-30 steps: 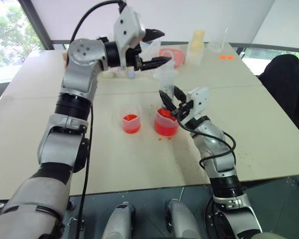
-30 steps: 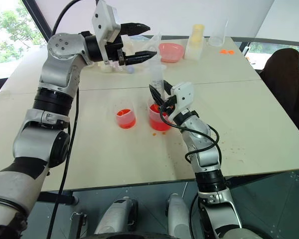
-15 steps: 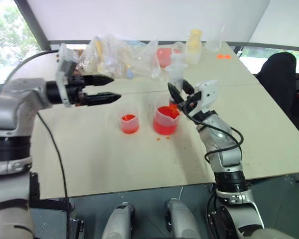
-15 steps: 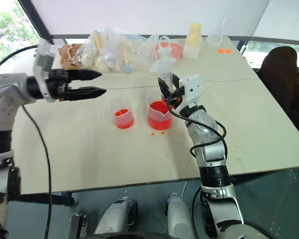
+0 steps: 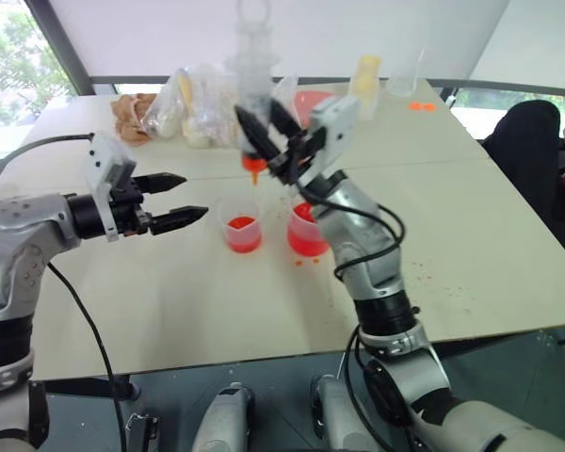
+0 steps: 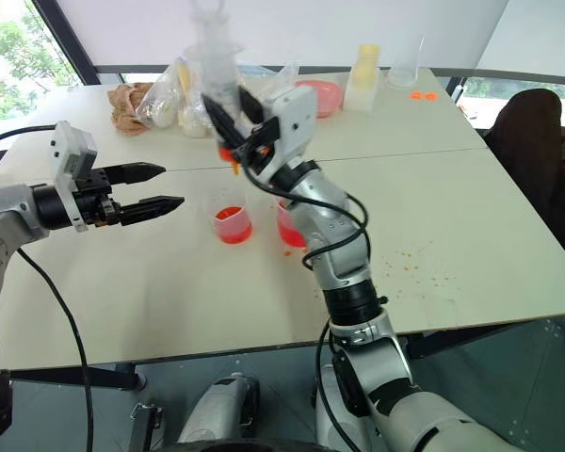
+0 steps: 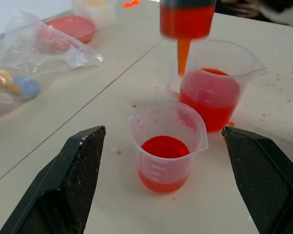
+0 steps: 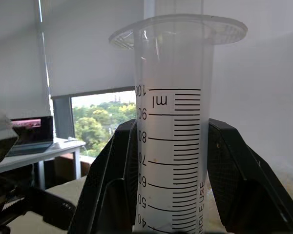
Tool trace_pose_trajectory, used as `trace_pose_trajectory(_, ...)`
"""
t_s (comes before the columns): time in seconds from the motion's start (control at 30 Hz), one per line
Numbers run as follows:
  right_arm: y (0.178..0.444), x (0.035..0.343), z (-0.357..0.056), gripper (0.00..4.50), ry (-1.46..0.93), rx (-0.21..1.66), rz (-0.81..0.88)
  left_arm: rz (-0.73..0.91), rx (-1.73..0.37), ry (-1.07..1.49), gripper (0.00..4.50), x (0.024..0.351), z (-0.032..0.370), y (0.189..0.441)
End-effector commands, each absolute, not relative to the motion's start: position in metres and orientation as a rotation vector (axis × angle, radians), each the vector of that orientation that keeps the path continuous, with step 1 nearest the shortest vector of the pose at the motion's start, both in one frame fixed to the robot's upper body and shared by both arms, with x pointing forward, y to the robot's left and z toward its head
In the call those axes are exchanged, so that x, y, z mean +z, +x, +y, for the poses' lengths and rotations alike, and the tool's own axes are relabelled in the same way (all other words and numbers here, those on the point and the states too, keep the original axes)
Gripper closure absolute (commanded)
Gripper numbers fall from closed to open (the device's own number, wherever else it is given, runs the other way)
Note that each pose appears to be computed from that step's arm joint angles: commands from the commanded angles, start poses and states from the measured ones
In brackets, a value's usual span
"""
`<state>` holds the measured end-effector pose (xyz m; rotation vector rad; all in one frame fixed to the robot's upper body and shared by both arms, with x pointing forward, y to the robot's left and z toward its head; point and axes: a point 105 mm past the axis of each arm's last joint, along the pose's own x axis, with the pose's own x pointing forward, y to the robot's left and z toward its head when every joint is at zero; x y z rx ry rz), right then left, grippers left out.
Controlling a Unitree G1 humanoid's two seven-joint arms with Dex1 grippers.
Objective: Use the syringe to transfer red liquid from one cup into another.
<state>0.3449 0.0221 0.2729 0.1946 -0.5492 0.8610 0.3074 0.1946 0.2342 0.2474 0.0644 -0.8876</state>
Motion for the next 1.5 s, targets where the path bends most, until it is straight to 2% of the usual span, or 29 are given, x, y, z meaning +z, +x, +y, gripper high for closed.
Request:
trace_pose_trajectory(0.03, 0.345, 0.265, 0.036, 3.09, 0.201, 0.884, -0.563, -0.062, -0.858, 0.282, 0.55, 0.267, 0.197, 0.303)
trace_pose_trajectory(0.13, 0.344, 0.256, 0.042, 3.09, 0.165, 0.909, -0.561, -0.152, -0.847, 0.275, 0.55, 0.292, 0.196, 0.306)
trace_pose_trajectory(0.27, 0.341, 0.248, 0.046, 3.09, 0.152, 0.939, -0.555, -0.397, -0.888, 0.116, 0.55, 0.354, 0.181, 0.308)
trace_pose_trajectory(0.37, 0.339, 0.243, 0.048, 3.09, 0.14, 0.946, -0.549, -0.447, -0.882, 0.12, 0.55, 0.368, 0.175, 0.315)
trace_pose_trajectory(0.47, 0.338, 0.241, 0.049, 3.09, 0.132, 0.947, -0.548, -0.452, -0.883, 0.134, 0.55, 0.369, 0.169, 0.324)
trace_pose_trajectory(0.7, 0.337, 0.24, 0.05, 3.09, 0.132, 0.94, -0.548, -0.38, -0.873, 0.256, 0.55, 0.349, 0.17, 0.338)
trace_pose_trajectory(1.1, 0.334, 0.238, 0.053, 3.09, 0.132, 0.947, -0.547, -0.385, -0.795, 0.317, 0.55, 0.349, 0.171, 0.356)
trace_pose_trajectory(1.23, 0.333, 0.238, 0.055, 3.09, 0.133, 0.952, -0.546, -0.415, -0.823, 0.324, 1.65, 0.355, 0.162, 0.355)
trace_pose_trajectory(1.47, 0.331, 0.238, 0.057, 3.09, 0.139, 0.951, -0.549, -0.449, -0.935, 0.313, 4.48, 0.363, 0.145, 0.337)
trace_pose_trajectory(1.5, 0.331, 0.239, 0.057, 3.09, 0.141, 0.95, -0.551, -0.443, -0.959, 0.308, 4.48, 0.363, 0.141, 0.334)
